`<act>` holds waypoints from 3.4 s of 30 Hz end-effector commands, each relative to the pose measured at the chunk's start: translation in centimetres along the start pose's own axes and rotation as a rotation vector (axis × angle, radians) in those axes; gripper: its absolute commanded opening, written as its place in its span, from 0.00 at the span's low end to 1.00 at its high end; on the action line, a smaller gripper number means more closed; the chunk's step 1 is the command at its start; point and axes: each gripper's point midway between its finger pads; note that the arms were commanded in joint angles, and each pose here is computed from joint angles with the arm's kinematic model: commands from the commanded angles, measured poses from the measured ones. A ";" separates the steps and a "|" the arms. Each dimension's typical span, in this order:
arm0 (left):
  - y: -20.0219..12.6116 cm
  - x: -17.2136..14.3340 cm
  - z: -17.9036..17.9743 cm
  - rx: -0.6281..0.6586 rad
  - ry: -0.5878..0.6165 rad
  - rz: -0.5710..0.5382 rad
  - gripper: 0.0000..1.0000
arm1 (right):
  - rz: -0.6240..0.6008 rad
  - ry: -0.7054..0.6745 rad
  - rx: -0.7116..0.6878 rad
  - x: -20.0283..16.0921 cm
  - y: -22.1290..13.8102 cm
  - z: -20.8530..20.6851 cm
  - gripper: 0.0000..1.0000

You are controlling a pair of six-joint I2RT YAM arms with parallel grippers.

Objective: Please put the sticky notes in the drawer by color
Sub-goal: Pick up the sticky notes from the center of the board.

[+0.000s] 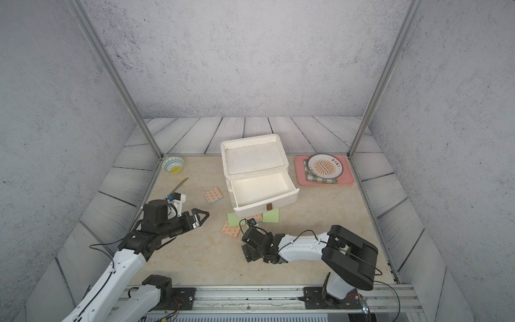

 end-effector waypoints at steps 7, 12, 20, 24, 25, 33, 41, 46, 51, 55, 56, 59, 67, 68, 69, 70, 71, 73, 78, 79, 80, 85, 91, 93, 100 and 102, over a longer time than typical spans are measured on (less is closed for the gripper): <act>0.7 -0.6 0.7 0.013 -0.010 0.040 0.87 | 0.091 -0.166 0.064 -1.5 -0.5 -1.7 0.95; 0.9 -0.5 0.8 0.013 -0.012 0.039 0.87 | 0.054 -0.196 0.053 -0.6 -0.3 -2.4 0.96; 0.3 -0.5 0.7 0.022 0.004 0.037 0.87 | -0.020 -0.239 0.118 1.6 1.3 -2.6 0.99; 0.0 -0.4 0.9 0.041 0.015 0.022 0.88 | -0.031 -0.265 0.138 1.3 1.5 -2.4 0.99; 0.0 -0.5 1.0 0.042 0.013 0.024 0.88 | -0.026 -0.270 0.154 1.2 1.7 -2.2 0.99; 0.2 -0.4 0.8 0.035 0.008 0.033 0.88 | 0.033 -0.299 0.229 0.3 3.7 -0.8 0.99; 0.3 -0.4 1.0 0.039 0.004 0.029 0.88 | 0.037 -0.259 0.291 -0.4 2.4 0.3 0.98; 1.0 -0.8 1.2 0.022 -0.021 0.041 0.88 | 0.012 -0.258 0.341 -0.5 0.9 2.9 0.98; 1.0 -0.9 1.3 0.022 -0.025 0.047 0.88 | 0.005 -0.252 0.327 -0.7 0.1 4.6 0.98; 1.0 -0.9 1.2 0.020 -0.027 0.044 0.88 | 0.001 -0.218 0.196 0.2 0.4 2.8 0.98; 1.0 -0.9 1.2 0.018 -0.028 0.045 0.88 | -0.005 -0.207 0.180 0.5 0.4 2.8 0.99; 1.0 -0.9 1.2 0.016 -0.030 0.046 0.88 | -0.031 -0.178 0.143 2.0 0.0 3.7 0.99; 0.7 -1.0 1.1 0.013 -0.025 0.038 0.88 | -0.042 -0.101 0.008 3.2 1.1 5.5 0.99; 0.7 -1.0 1.1 0.014 -0.024 0.041 0.88 | -0.036 -0.094 -0.024 3.1 1.3 5.0 0.99; 0.6 -1.0 1.0 0.015 -0.019 0.041 0.88 | -0.034 -0.085 -0.051 2.9 1.5 4.5 0.99; 0.5 -1.0 1.0 0.015 -0.018 0.041 0.88 | -0.031 -0.084 -0.058 2.7 1.6 4.3 0.99; 0.4 -0.9 0.9 0.014 -0.014 0.037 0.88 | -0.024 -0.090 -0.068 2.5 1.7 4.1 0.99; 0.4 -0.9 1.0 0.015 -0.015 0.031 0.88 | -0.003 -0.089 -0.080 2.0 1.9 3.9 0.99; 0.7 -1.0 1.0 0.008 -0.024 0.040 0.88 | 0.043 -0.098 -0.057 0.9 3.1 4.5 0.99; 0.6 -1.0 0.9 0.009 -0.021 0.039 0.88 | 0.052 -0.102 -0.047 0.7 3.3 4.7 0.99; 0.6 -1.0 1.0 0.013 -0.020 0.038 0.88 | 0.058 -0.103 -0.039 0.6 3.5 4.9 0.99; 0.3 -0.9 0.9 0.014 -0.016 0.028 0.88 | 0.082 -0.108 -0.022 0.3 3.9 5.6 0.99; 0.3 -0.8 0.8 0.015 -0.013 0.029 0.88 | 0.101 -0.117 -0.049 0.0 3.9 5.3 0.81; 0.3 -0.7 0.8 0.014 -0.012 0.028 0.88 | 0.095 -0.115 -0.051 0.0 3.5 5.2 0.76; 0.3 -0.6 0.7 0.018 -0.011 0.024 0.88 | 0.041 -0.116 -0.035 1.2 0.2 5.1 0.74; 0.2 -0.4 0.6 0.015 -0.009 0.023 0.88 | 0.009 -0.117 -0.021 2.4 -1.7 5.2 0.74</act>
Point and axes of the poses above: each gripper's point midway between its finger pads, its own y axis out along the fingers, its own z axis along the line the jaws close on, x = y × z, and after that the axes turned 3 degrees about -y, right-handed
